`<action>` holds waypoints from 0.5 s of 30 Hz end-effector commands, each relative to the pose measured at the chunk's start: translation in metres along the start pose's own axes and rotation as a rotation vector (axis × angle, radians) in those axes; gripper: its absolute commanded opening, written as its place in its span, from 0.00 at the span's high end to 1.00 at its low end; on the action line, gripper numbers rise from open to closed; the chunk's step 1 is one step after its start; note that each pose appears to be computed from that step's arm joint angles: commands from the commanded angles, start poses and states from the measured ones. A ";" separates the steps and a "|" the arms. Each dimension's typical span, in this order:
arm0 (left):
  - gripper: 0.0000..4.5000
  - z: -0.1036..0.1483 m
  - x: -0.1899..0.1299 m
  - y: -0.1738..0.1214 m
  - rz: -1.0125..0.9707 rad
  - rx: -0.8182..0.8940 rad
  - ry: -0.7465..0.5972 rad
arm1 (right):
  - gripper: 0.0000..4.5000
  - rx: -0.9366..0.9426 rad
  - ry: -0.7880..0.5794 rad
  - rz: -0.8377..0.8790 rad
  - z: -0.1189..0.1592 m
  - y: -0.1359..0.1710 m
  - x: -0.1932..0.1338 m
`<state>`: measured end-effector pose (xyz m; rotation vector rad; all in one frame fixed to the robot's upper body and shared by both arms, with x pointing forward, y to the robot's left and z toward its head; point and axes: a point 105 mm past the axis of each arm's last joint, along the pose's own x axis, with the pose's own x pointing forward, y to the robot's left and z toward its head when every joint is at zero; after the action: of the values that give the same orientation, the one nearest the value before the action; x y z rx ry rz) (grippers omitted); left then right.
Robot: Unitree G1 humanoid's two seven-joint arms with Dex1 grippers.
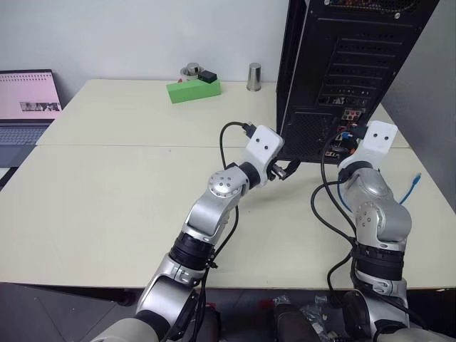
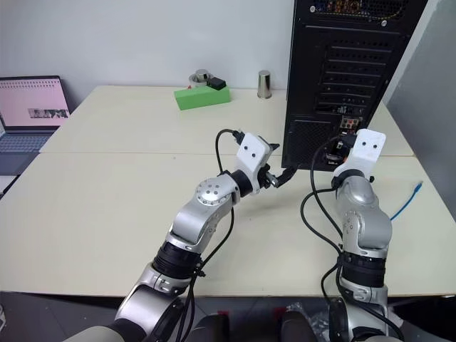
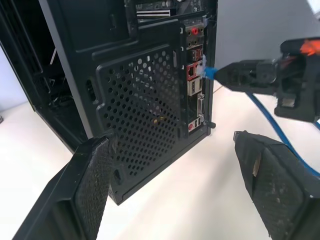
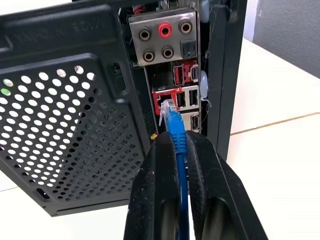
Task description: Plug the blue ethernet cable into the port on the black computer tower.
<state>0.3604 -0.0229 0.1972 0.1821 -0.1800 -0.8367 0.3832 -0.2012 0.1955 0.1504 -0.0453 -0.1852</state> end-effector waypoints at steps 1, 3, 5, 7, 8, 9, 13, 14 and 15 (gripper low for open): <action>0.12 0.021 0.001 0.001 -0.001 0.021 -0.080 | 1.00 -0.006 -0.074 0.008 0.020 0.002 0.001; 0.12 0.021 0.001 0.001 -0.005 0.020 -0.083 | 1.00 -0.012 -0.075 0.009 0.020 0.002 0.003; 0.12 0.021 0.001 0.000 -0.009 0.020 -0.084 | 1.00 -0.018 -0.076 0.010 0.021 0.001 0.004; 0.12 0.022 0.000 -0.001 -0.011 0.021 -0.086 | 1.00 -0.021 -0.077 0.013 0.021 0.001 0.005; 0.12 0.022 0.000 -0.001 -0.011 0.020 -0.085 | 1.00 -0.022 -0.077 0.016 0.021 0.002 0.005; 0.12 0.021 0.000 -0.001 -0.012 0.020 -0.085 | 1.00 -0.024 -0.078 0.018 0.021 0.002 0.006; 0.12 0.021 0.000 0.000 -0.012 0.019 -0.084 | 1.00 -0.032 -0.080 0.024 0.021 0.003 0.007; 0.12 0.021 0.000 0.000 -0.011 0.019 -0.084 | 1.00 -0.034 -0.081 0.026 0.021 0.004 0.007; 0.12 0.021 0.000 0.001 -0.010 0.019 -0.084 | 1.00 -0.037 -0.081 0.030 0.021 0.004 0.008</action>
<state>0.3584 -0.0245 0.1992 0.1810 -0.1949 -0.8562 0.3906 -0.2030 0.1960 0.1175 -0.0480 -0.1775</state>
